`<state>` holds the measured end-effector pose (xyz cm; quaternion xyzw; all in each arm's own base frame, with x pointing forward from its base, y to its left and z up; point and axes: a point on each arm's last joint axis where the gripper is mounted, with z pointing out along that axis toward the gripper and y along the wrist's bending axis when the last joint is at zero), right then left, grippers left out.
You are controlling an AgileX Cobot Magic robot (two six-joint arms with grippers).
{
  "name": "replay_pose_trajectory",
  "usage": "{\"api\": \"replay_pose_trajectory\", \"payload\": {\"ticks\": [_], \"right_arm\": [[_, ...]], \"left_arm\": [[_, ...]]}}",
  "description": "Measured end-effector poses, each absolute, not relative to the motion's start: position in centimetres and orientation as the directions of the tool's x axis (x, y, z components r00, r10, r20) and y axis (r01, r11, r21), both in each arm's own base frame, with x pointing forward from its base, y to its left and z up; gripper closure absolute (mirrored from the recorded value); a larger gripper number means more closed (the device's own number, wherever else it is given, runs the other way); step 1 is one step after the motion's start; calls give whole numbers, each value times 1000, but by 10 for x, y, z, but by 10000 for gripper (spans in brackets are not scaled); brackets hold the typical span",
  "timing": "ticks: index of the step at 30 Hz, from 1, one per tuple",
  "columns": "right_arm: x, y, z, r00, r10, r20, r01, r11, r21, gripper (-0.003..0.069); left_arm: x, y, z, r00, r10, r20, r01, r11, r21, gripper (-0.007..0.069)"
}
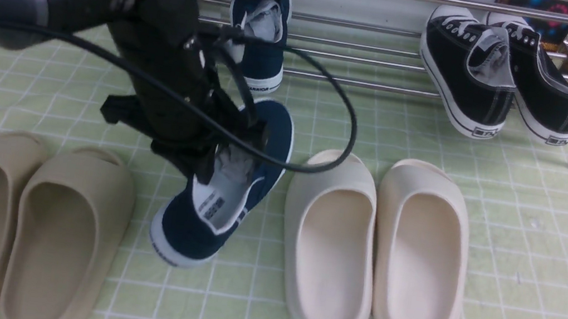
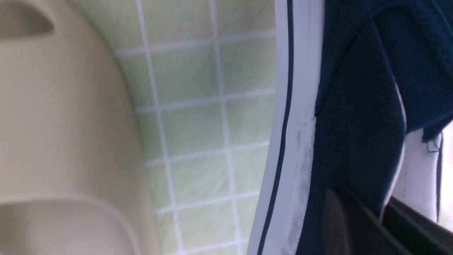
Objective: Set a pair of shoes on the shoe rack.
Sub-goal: Use the left arm to put a shoe into the shoe rack
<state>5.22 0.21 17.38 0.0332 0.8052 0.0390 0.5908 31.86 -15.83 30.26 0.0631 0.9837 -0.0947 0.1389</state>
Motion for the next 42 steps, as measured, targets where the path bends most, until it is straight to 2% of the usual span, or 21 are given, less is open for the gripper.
{"api": "replay_pose_trajectory", "payload": {"ticks": [4, 11, 18, 25, 29, 33, 35, 38, 39, 40, 42], "right_arm": [[52, 2, 174, -300, 100, -949, 7, 995, 102, 421], [52, 2, 174, -300, 100, -949, 8, 995, 102, 421], [52, 2, 174, -300, 100, -949, 7, 995, 102, 421], [52, 2, 174, -300, 100, -949, 7, 995, 102, 421], [52, 2, 174, -300, 100, -949, 7, 995, 102, 421], [52, 2, 174, -300, 100, -949, 7, 995, 102, 420], [52, 2, 174, -300, 100, -949, 7, 995, 102, 420], [52, 2, 174, -300, 100, -949, 7, 995, 102, 420], [52, 2, 174, -300, 100, -949, 7, 995, 102, 420], [52, 2, 174, -300, 100, -949, 8, 995, 102, 420], [52, 2, 174, -300, 100, -949, 7, 995, 102, 420]], "left_arm": [[340, -173, 320, -923, 51, -382, 158, 954, -256, 618], [397, -204, 297, -904, -58, -423, 108, 927, -358, 618], [460, -229, 286, -814, -210, -541, 68, 891, -448, 618], [500, -215, 279, -754, -323, -572, 2, 870, -494, 618], [509, -204, 270, -758, -306, -575, 11, 877, -481, 618], [511, -205, 270, -750, -251, -612, 75, 887, -456, 615], [511, -205, 270, -748, -244, -618, 85, 887, -453, 594], [513, -206, 272, -730, -244, -639, 101, 885, -454, 477], [513, -206, 273, -726, -247, -642, 102, 884, -456, 459], [513, -206, 275, -717, -254, -649, 107, 880, -463, 386], [513, -206, 276, -718, -257, -647, 107, 877, -468, 313]]}}
